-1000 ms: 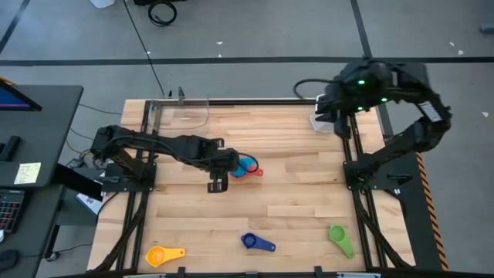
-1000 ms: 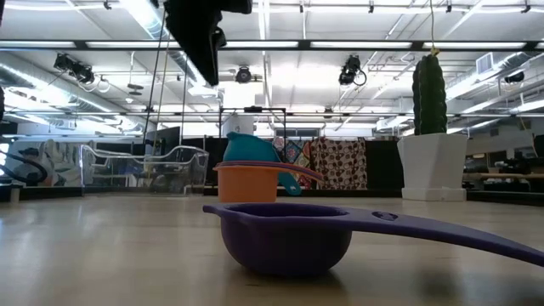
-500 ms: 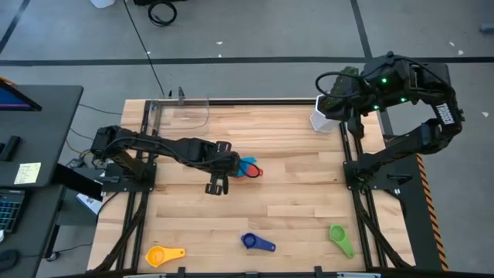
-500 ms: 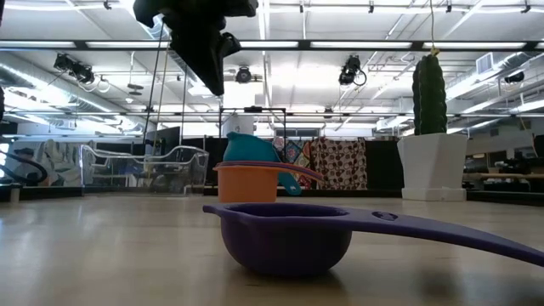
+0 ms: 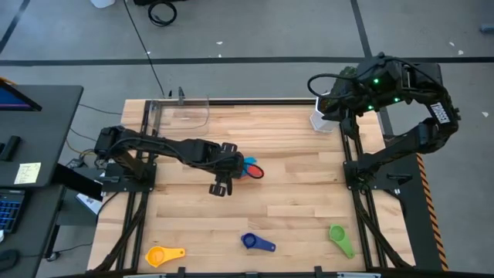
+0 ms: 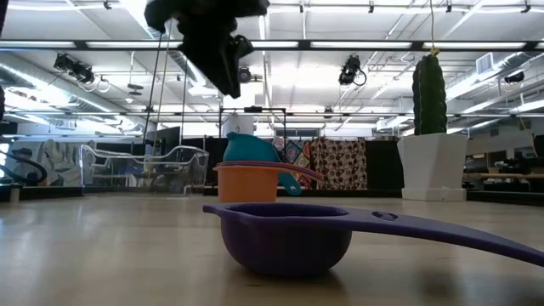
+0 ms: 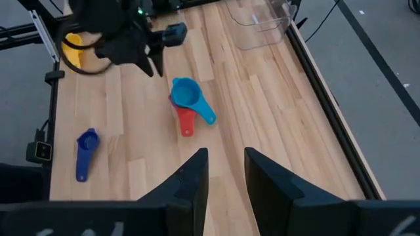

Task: Nest measuring cups in basket
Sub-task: Stack the light blue nest measuring cup on top of the red nest measuring cup

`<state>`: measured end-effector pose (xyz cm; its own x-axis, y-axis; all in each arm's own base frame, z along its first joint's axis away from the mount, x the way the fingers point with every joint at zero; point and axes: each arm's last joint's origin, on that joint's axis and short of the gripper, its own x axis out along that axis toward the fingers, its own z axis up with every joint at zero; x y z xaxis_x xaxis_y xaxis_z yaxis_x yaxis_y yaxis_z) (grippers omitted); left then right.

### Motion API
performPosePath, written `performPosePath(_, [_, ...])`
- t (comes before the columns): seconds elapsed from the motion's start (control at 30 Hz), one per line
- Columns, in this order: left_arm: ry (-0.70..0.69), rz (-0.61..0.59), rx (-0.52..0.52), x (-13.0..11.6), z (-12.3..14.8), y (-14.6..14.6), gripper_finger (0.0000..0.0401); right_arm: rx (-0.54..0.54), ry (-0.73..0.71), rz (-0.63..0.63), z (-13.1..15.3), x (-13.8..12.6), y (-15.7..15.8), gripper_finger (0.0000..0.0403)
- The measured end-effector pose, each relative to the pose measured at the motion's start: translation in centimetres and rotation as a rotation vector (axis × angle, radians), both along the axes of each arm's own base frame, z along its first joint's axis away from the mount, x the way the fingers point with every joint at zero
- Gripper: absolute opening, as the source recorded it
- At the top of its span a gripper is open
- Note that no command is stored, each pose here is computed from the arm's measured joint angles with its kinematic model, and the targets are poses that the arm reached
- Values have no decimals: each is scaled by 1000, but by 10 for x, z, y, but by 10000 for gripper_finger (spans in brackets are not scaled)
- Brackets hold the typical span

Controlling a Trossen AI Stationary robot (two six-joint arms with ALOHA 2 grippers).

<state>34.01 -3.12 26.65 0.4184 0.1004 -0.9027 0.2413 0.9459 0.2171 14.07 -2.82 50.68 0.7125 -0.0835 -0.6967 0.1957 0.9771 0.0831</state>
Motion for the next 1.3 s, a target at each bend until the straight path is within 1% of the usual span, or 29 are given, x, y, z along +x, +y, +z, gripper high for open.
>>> performPosePath(0.2, [66, -2, 34, 10, -20, 11, 114, 3, 4, 2, -1, 2, 0, 103])
performPosePath(0.4, [108, -64, 84, 14, -29, 18, 114, 5, 3, 1, 0, 1, 0, 103])
performPosePath(0.63, [91, -121, 110, 21, -34, 21, 114, 4, 3, 1, 0, 1, 0, 103])
performPosePath(0.8, [117, -117, 110, 24, -43, 23, 113, 4, 3, 2, 0, 1, 0, 103])
performPosePath(0.97, [135, -153, 122, 28, -52, 25, 93, 3, 3, 2, 0, 1, 0, 103])
performPosePath(1.17, [157, -163, 122, 30, -58, 25, 38, 3, 2, 1, 0, 1, 0, 103])
performPosePath(1.3, [158, -165, 118, 30, -58, 25, 36, 2, 2, 1, 0, 1, 0, 103])
